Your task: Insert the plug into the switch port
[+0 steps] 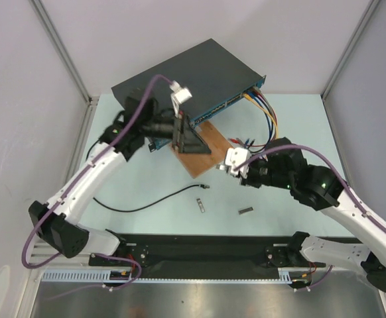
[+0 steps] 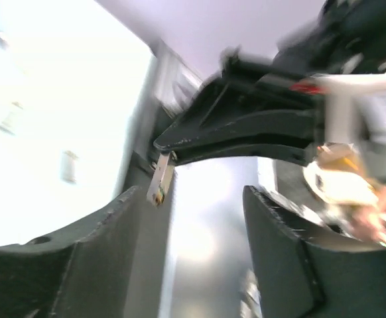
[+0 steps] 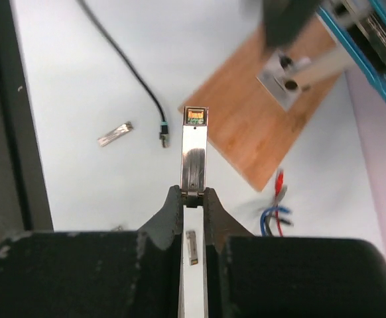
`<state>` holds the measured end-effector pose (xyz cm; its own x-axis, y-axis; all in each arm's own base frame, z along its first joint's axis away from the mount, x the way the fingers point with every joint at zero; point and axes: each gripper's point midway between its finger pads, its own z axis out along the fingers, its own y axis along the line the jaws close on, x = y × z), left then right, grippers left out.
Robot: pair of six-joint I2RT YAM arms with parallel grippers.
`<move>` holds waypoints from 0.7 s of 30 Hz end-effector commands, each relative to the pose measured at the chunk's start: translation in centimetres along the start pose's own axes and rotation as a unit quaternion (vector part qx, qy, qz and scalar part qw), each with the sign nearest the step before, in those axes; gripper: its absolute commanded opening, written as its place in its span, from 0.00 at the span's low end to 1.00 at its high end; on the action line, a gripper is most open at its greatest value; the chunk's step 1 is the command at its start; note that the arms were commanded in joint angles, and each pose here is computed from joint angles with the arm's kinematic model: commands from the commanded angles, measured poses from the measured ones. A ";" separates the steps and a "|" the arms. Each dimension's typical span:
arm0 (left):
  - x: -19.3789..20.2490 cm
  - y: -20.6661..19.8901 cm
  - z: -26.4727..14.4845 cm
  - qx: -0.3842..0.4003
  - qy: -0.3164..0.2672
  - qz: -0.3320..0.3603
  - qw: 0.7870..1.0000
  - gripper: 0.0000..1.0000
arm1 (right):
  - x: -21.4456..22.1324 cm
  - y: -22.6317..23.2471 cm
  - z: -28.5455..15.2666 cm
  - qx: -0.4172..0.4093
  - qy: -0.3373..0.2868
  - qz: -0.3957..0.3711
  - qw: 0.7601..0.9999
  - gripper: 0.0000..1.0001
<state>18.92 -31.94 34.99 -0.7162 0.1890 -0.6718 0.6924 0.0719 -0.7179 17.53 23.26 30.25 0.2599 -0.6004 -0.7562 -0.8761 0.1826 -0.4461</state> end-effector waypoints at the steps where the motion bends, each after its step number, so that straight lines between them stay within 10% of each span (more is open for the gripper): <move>1: -5.6 -0.7 -4.2 -0.058 -0.083 0.099 0.990 0.73 | -0.9 -2.8 0.0 0.058 -0.031 0.113 0.991 0.00; 9: -11.2 -0.2 -15.9 -0.176 -0.280 0.106 0.938 0.94 | -0.1 -7.2 1.2 0.124 -0.023 0.236 0.964 0.00; 21: -4.4 7.8 -25.6 -0.303 -0.428 -0.052 0.850 1.00 | 2.3 -11.6 3.4 0.168 0.014 0.328 0.930 0.00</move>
<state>29.25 -8.21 38.87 -0.3852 -0.5495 -0.7414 0.4362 0.5996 -0.6710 28.24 22.16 28.69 -0.3194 -0.3804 -0.8679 -0.6960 0.7157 -0.0575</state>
